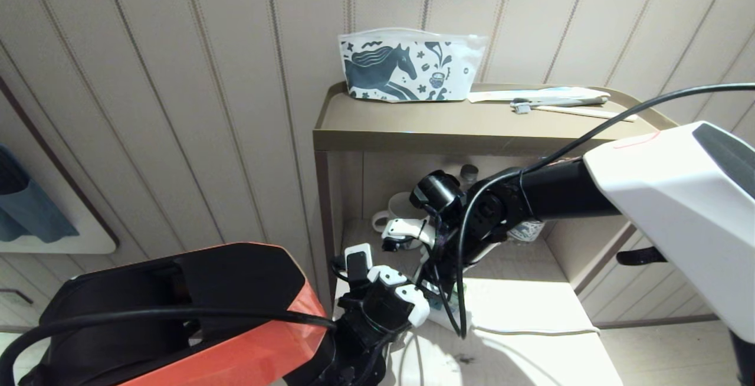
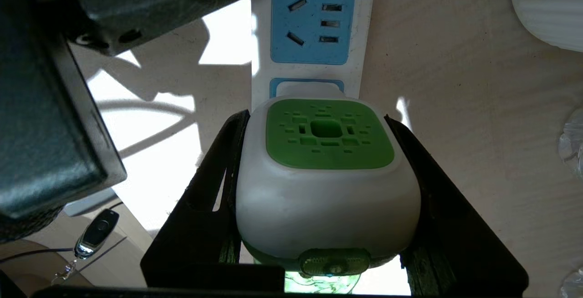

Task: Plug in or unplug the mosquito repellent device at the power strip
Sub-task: Hold the socket with your left hand and unplug it with your right hand

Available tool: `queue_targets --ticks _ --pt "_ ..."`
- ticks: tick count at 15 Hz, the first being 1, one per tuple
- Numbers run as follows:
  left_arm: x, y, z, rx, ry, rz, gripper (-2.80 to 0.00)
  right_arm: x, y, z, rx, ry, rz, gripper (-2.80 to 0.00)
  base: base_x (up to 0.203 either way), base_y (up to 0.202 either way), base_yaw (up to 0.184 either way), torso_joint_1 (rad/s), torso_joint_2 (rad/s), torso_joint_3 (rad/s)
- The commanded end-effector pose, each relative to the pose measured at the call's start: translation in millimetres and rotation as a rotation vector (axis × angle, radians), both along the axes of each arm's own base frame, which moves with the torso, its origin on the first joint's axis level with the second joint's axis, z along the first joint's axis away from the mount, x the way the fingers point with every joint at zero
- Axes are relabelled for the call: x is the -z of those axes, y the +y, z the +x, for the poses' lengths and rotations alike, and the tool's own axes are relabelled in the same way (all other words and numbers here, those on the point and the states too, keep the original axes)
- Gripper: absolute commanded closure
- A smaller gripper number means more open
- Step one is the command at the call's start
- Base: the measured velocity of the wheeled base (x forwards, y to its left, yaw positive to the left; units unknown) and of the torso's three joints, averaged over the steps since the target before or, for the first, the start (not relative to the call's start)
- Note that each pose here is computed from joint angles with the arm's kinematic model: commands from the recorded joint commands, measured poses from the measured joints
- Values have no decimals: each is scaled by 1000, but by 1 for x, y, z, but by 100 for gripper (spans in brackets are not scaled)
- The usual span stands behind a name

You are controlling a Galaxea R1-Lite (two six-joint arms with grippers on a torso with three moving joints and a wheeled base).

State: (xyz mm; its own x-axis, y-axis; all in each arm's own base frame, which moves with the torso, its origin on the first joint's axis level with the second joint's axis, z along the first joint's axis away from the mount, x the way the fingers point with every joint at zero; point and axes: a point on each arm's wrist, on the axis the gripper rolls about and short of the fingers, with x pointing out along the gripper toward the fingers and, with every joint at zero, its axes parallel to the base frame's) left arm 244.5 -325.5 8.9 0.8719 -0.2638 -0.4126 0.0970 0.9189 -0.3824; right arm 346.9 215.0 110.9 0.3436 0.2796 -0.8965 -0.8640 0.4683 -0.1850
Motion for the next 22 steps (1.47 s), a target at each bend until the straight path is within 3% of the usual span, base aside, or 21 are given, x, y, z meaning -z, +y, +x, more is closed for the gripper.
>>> queue_targets --ticks 1,10,22 --pt "-2 -1 -1 -1 -5 -9 0 2 0 0 -4 6 -5 0 0 0 0 0 0 0" --pt "8 -11 -16 47 11 14 0 -3 0 1 -2 -9 4 0 0 0 0 0 0 0" --pt "15 -15 -14 52 45 73 0 -7 -1 1 -2 -19 9 0 0 0 0 0 0 0"
